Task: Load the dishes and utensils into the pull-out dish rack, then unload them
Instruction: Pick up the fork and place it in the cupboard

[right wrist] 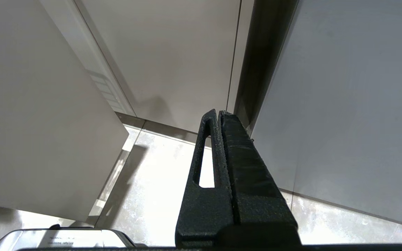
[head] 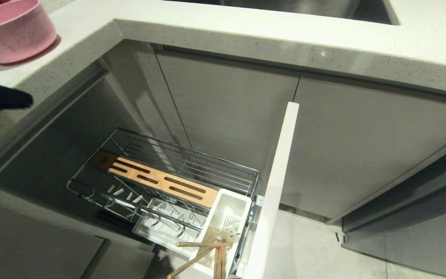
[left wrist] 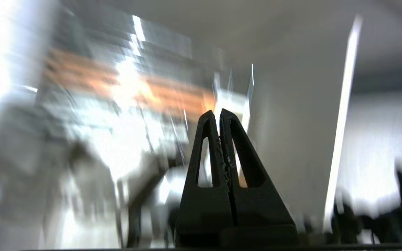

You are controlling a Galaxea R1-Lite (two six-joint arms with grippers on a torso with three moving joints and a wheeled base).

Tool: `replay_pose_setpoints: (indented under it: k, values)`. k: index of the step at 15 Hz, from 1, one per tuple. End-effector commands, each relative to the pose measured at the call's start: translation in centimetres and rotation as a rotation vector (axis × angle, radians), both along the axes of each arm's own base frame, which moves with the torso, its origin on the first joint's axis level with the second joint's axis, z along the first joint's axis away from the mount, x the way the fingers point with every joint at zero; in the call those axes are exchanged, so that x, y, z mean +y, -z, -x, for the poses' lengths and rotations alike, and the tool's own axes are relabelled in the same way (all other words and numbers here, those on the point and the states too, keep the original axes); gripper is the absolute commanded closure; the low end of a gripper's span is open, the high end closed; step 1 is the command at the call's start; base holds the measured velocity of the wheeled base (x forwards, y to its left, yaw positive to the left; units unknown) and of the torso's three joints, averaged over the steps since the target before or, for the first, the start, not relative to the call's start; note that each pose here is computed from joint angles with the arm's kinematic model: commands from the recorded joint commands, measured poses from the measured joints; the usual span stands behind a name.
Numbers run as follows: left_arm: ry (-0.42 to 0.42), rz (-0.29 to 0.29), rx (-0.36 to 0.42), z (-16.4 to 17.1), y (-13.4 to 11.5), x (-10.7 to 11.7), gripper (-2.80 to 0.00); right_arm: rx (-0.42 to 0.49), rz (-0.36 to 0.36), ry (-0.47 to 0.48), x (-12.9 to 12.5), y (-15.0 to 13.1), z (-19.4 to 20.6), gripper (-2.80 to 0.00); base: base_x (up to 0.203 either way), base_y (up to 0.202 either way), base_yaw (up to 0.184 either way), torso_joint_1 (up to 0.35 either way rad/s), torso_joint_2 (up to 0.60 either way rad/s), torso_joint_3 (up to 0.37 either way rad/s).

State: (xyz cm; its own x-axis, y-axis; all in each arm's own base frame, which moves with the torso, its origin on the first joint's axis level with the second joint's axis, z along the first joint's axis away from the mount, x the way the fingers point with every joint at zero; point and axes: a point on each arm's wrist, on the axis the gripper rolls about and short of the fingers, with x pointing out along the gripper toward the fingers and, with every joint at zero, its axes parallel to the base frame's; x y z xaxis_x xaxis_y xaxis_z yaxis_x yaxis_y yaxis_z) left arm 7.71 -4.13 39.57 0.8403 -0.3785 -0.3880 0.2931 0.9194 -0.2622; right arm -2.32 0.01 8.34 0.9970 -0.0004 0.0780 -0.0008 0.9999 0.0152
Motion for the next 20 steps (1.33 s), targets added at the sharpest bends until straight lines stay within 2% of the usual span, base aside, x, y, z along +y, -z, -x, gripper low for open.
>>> replay_pose_setpoints:
  k: [1, 2, 4, 8, 10, 12, 19, 20]
  values:
    - [-0.113, 0.046, -0.173, 3.3, -1.4, 2.5, 0.0, 0.024, 0.0, 0.0, 0.0, 0.7, -0.2, 0.0, 0.0, 0.0, 0.0, 0.0, 0.0, 0.0]
    - [-0.156, 0.038, -0.217, 3.9, -1.7, 3.0, 0.0, 0.024, 0.0, 0.0, 0.0, 0.7, -0.2, 0.0, 0.0, 0.0, 0.0, 0.0, 0.0, 0.0]
    - [-0.272, -0.021, -0.277, 4.8, -1.9, 3.7, 0.0, 0.024, 0.0, 0.0, 0.0, 0.7, -0.2, 0.0, 0.0, 0.0, 0.0, 0.0, 0.0, 0.0]
    - [-0.55, -0.174, -0.306, 5.5, -2.0, 4.6, 0.0, 0.024, 0.0, 0.0, 0.0, 0.7, -0.2, 0.0, 0.0, 0.0, 0.0, 0.0, 0.0, 0.0]
    - [-0.696, -0.248, -0.284, 5.3, -2.0, 5.0, 0.0, 0.024, 0.0, 0.0, 0.0, 0.7, -0.2, 0.0, 0.0, 0.0, 0.0, 0.0, 0.0, 0.0]
    - [-0.773, -0.292, -0.251, 4.6, -1.9, 5.5, 0.0, 0.024, 0.0, 0.0, 0.0, 0.7, -0.2, 0.0, 0.0, 0.0, 0.0, 0.0, 0.0, 0.0]
    - [-1.033, -0.36, -0.128, 2.2, -1.7, 8.1, 0.0, 0.024, 0.0, 0.0, 0.0, 0.7, -0.2, 0.0, 0.0, 0.0, 0.0, 0.0, 0.0, 0.0]
    - [-1.04, -0.382, -0.111, 2.0, -1.5, 8.3, -2.8, 0.024, 0.0, 0.0, 0.0, 0.7, -0.2, 0.0, 0.0, 0.0, 0.0, 0.0, 0.0, 0.0]
